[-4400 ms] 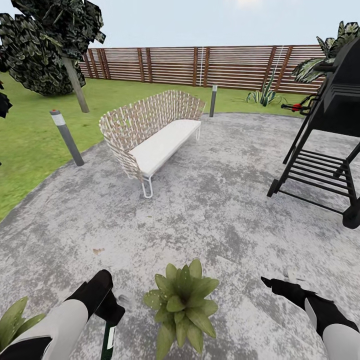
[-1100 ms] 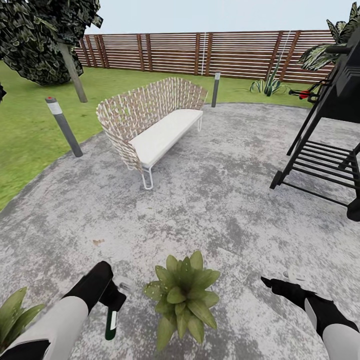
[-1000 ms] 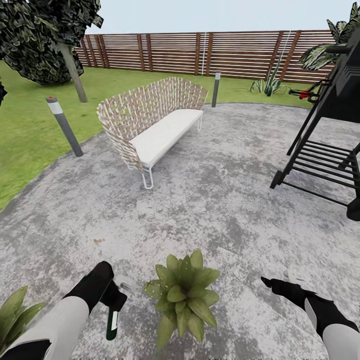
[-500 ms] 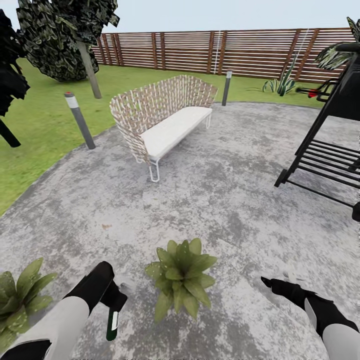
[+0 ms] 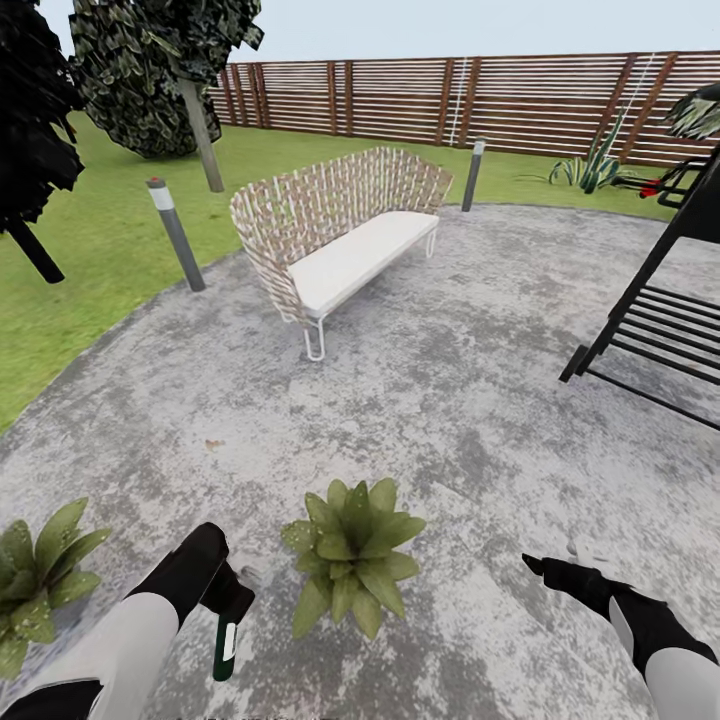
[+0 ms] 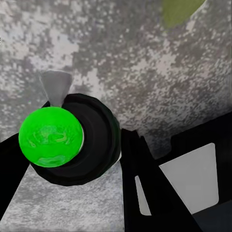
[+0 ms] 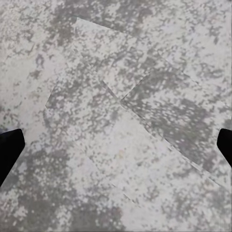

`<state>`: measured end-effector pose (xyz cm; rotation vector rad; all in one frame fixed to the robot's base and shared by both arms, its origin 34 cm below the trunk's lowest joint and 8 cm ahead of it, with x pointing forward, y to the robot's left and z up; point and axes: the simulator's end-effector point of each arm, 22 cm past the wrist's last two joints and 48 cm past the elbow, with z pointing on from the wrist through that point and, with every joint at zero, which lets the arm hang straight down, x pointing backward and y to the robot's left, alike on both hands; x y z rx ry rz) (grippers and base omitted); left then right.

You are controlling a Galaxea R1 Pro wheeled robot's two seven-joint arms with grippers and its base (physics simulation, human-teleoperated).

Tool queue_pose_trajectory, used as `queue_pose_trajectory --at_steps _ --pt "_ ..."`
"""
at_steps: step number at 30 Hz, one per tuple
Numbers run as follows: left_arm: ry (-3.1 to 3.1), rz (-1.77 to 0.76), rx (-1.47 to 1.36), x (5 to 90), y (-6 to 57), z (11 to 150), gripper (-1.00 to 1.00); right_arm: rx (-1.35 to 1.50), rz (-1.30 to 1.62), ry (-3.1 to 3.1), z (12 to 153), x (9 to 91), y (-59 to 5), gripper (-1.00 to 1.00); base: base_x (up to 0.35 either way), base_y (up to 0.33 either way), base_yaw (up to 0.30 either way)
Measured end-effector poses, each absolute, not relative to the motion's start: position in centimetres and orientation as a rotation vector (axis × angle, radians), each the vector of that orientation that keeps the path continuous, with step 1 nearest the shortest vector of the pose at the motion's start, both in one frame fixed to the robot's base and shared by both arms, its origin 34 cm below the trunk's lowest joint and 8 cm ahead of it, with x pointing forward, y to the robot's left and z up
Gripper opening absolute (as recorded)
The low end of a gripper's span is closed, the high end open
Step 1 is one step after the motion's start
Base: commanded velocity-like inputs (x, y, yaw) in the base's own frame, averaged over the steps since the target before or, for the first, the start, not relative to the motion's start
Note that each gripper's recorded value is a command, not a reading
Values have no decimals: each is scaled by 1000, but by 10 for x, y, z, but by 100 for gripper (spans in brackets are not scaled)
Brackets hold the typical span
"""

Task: Pick up the pesticide atomizer in the garden and spray insectifuge to fully cover both potted plants in the garden.

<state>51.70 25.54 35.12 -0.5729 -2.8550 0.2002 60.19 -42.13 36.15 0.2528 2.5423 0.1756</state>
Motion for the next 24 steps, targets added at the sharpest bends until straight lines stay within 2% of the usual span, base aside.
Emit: queue_pose_trajectory --at_steps 4,15,24 --pt "-2853 200 -573 516 255 351 -100 253 176 2543 361 602 -421 100 -3 -39 38" --pt "-2829 210 -569 507 254 347 -100 253 175 2544 360 602 -421 100 -99 -197 41" --pt "-2800 220 -562 496 253 343 -100 253 175 2545 360 601 -421 100 -35 -26 18"
